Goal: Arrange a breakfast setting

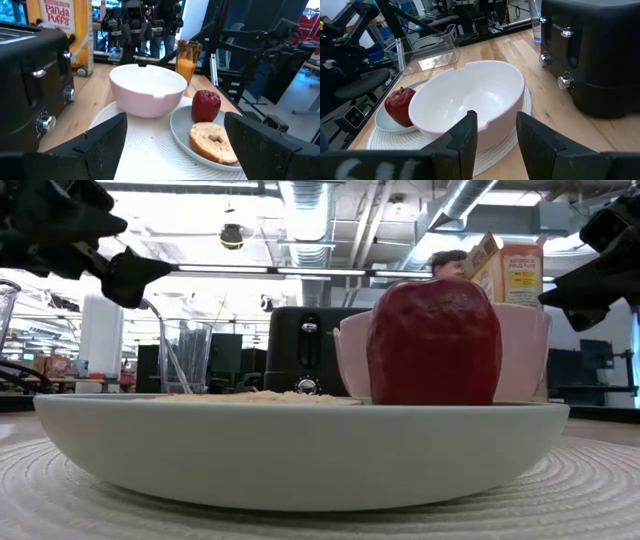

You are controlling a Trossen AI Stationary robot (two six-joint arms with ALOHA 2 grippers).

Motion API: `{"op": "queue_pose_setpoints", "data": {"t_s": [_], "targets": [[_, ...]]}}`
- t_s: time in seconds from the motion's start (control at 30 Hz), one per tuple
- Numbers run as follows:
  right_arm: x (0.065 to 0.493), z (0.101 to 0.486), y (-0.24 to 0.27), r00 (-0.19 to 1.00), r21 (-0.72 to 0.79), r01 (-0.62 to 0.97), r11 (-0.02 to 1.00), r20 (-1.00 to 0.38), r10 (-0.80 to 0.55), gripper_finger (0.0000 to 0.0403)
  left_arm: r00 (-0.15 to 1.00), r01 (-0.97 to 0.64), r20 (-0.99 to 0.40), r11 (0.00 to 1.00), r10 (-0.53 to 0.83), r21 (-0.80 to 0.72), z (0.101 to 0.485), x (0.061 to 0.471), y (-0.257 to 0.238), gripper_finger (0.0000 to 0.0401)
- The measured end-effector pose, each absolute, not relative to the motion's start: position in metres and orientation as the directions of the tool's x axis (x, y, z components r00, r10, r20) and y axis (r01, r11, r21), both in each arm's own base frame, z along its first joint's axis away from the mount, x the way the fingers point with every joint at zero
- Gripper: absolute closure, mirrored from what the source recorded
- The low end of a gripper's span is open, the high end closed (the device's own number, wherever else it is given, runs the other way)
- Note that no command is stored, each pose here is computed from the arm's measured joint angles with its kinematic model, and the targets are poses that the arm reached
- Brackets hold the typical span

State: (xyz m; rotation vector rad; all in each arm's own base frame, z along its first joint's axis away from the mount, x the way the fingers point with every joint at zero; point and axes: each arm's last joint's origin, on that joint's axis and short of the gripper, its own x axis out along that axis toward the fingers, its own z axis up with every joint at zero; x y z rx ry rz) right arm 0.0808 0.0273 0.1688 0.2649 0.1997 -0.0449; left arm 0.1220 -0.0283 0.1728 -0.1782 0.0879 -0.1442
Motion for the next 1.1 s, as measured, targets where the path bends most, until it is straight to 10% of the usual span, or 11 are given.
{"op": "queue_pose_setpoints", "data": {"t_s": [1.1], "targets": [[0.081,0.169,0.027,0.979,0.255,0.07,0.964,-0.202,-0.018,0.0243,0.953,0.088,-0.273,0.983,-0.13,-0.159,0.154,0.105,-0.024,0.0082]]}}
